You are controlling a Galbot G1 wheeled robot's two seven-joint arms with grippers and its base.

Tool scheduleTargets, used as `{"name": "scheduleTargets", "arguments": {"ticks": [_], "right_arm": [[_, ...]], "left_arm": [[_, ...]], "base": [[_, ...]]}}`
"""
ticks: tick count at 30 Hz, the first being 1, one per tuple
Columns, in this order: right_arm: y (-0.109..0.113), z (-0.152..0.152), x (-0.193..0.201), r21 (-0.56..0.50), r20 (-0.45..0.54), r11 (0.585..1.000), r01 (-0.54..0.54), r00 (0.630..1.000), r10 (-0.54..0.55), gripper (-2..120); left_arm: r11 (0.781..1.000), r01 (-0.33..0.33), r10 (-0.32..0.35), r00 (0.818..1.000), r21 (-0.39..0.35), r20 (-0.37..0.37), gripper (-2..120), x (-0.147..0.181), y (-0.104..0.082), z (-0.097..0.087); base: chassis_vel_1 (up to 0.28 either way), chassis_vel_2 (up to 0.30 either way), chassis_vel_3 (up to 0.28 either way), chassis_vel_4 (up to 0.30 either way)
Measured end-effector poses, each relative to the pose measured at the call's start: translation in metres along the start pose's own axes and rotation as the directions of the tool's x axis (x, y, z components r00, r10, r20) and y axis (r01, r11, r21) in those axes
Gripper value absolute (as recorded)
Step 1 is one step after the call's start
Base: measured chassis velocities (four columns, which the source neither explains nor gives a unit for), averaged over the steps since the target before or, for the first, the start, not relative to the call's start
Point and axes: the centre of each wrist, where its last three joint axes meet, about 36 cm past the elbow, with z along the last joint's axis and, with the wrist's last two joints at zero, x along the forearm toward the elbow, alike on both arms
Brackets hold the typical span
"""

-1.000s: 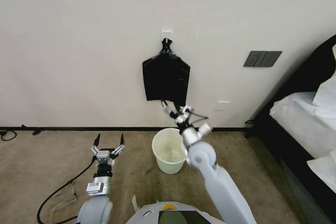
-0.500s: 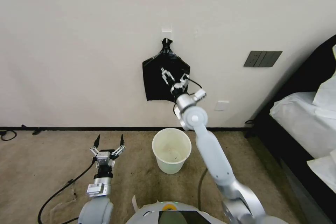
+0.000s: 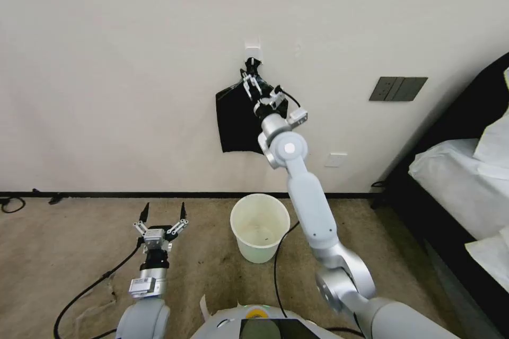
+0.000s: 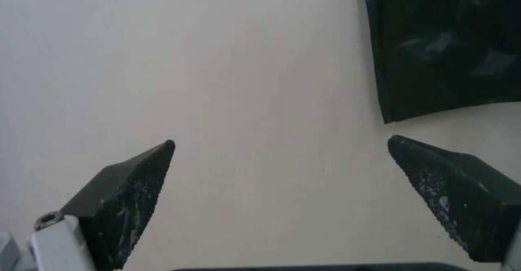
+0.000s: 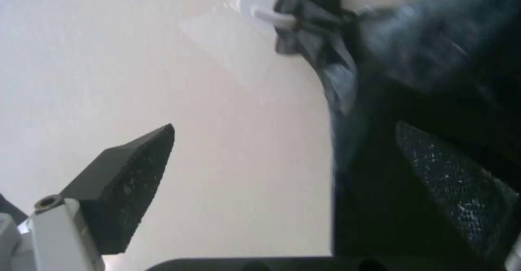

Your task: Place a trash bag onto the trash bin.

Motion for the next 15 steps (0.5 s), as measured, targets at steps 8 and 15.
{"name": "scheduleTargets", "arguments": {"ticks": [8, 15], "right_arm": [[-0.002, -0.0069, -0.0136, -0.004, 0.02, 1.0, -0.022, 1.0, 0.022, 94], [-0.0066, -0.0106, -0.0139, 0.001, 0.029, 0.999, -0.034, 0.999, 0.034, 64]], "left_arm": [[1.0, 0.006, -0.006, 1.0, 0.024, 0.003, 100, -0.0009, 0.0002, -0.006], [1.0, 0.009, -0.009, 1.0, 0.029, 0.01, 100, -0.0012, 0.0015, -0.0108]], "base": [[0.0, 0.0, 0.0, 0.0], [0.0, 0.0, 0.0, 0.0]]}}
